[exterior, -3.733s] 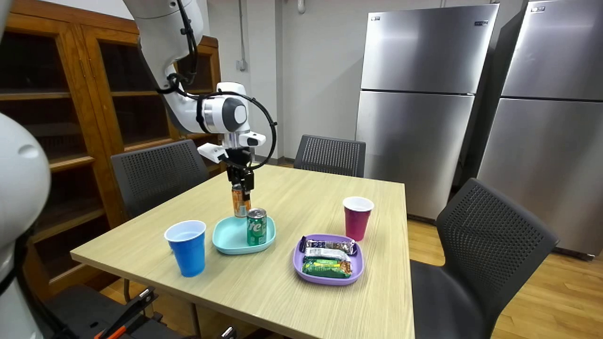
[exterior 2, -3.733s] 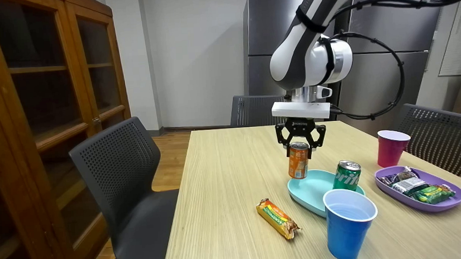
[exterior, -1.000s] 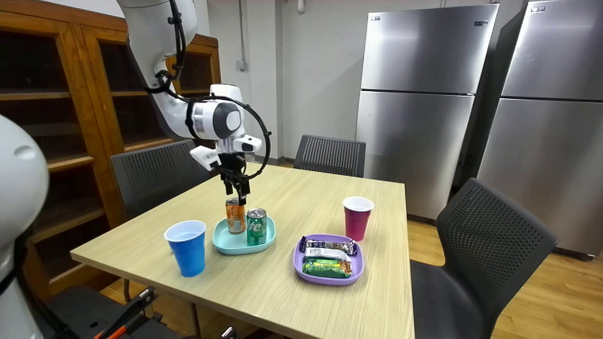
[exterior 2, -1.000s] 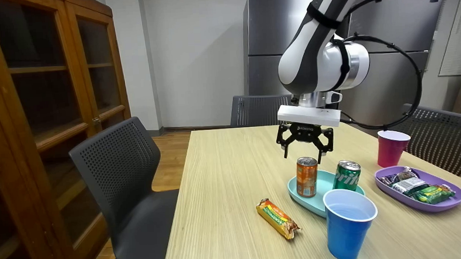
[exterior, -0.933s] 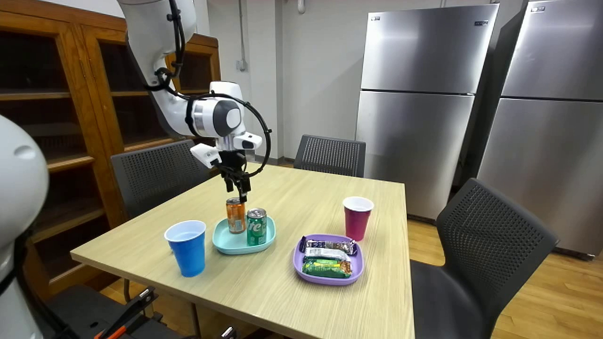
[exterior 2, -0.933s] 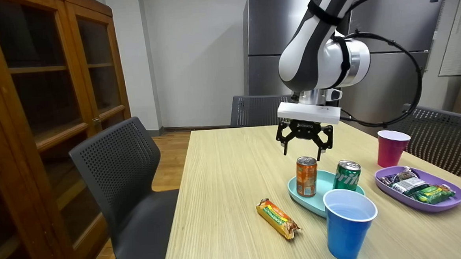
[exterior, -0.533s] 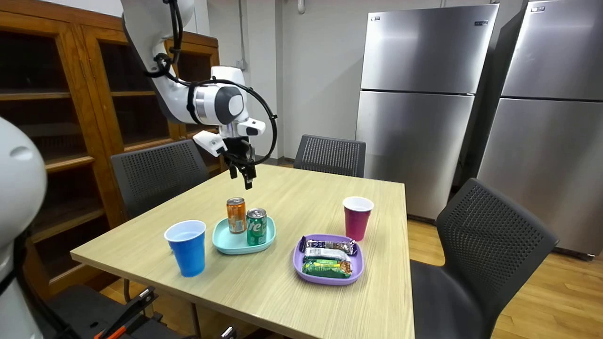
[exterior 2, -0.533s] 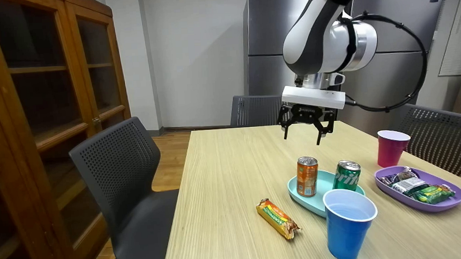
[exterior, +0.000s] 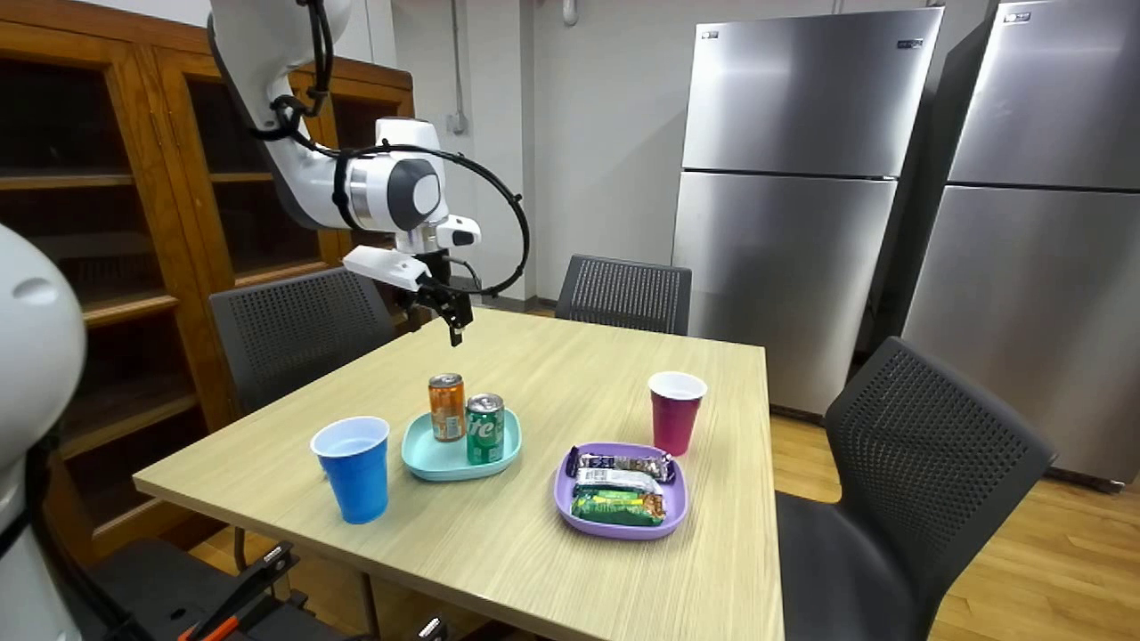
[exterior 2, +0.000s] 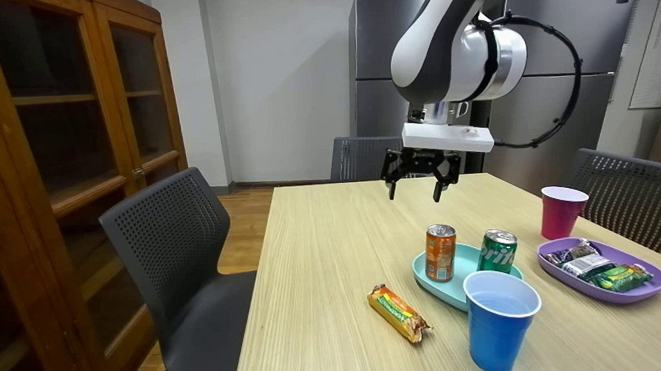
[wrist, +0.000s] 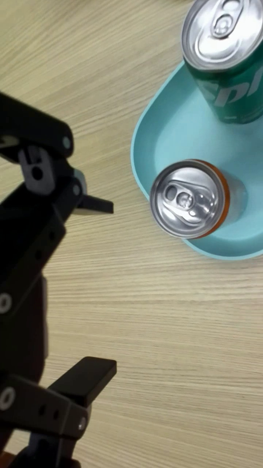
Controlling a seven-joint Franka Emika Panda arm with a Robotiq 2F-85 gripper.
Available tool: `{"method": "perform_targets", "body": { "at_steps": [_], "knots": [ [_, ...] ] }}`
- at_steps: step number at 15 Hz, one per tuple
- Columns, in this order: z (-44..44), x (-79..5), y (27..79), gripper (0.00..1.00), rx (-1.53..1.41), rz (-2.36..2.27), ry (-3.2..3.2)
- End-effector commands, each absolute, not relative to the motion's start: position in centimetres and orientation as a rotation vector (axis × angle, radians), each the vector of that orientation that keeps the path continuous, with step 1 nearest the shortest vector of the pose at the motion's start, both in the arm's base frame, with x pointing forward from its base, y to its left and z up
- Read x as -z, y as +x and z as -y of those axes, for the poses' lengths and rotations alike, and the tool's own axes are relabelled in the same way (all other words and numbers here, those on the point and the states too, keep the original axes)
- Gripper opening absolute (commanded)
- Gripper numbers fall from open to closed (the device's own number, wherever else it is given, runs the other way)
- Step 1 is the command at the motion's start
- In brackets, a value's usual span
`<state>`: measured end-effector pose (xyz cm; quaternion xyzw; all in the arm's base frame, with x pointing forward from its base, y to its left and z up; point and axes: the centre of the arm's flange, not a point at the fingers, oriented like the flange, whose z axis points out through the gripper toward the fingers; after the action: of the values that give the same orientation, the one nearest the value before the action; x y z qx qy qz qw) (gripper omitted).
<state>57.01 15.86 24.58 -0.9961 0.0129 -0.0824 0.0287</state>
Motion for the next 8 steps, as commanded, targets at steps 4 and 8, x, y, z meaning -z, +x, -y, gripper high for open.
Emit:
{"method": "perform_targets", "body": {
  "at_steps": [4,8],
  "knots": [
    [-16.12,-24.58,56.93,1.0,0.254,0.004,-3.073],
    [-16.06,-24.58,56.95,1.0,0.254,0.008,-3.073]
  ]
}}
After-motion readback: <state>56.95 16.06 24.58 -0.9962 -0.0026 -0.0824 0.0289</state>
